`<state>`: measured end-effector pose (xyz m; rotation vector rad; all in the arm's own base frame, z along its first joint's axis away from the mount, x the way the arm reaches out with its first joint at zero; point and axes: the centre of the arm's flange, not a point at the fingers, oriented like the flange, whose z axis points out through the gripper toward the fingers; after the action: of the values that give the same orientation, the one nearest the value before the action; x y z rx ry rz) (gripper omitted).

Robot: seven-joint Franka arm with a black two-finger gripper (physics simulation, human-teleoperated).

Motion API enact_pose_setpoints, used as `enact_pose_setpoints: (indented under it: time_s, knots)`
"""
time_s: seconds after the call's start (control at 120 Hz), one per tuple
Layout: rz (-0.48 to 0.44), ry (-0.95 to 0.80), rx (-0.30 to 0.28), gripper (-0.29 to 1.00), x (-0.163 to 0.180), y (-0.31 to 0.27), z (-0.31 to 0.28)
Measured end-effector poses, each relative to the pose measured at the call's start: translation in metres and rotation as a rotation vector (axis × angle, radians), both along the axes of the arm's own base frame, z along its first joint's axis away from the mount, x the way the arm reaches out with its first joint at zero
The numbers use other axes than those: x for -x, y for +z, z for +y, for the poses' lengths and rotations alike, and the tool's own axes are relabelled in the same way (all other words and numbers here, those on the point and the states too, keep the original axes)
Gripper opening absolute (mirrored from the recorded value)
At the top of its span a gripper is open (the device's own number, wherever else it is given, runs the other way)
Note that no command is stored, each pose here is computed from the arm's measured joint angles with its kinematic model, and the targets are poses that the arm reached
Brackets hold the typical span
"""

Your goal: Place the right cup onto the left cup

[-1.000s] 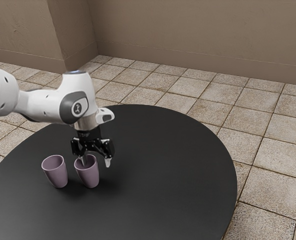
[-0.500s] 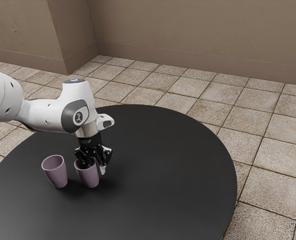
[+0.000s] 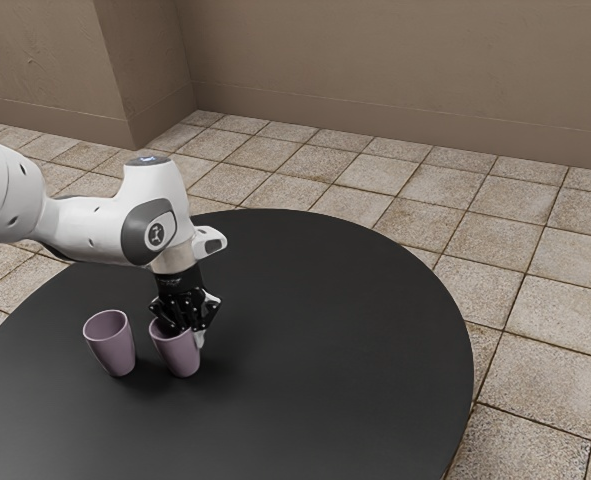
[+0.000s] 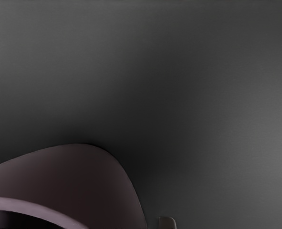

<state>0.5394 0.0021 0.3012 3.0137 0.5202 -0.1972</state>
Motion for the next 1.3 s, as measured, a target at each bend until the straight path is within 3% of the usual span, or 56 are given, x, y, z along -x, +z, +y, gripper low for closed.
enact_pose_setpoints:
  time_s: [0.333,0.708,0.983,1.3]
  knots:
    - [-0.023,-0.025,-0.031,-0.08,-0.004,0.025,-0.004]
    - [-0.059,-0.091,-0.177,-0.08,0.035,0.147,0.008]
    - [0.041,0.018,-0.23,-0.08,0.057,0.146,0.051]
    - [0.069,0.087,-0.243,-0.08,0.054,0.133,0.066]
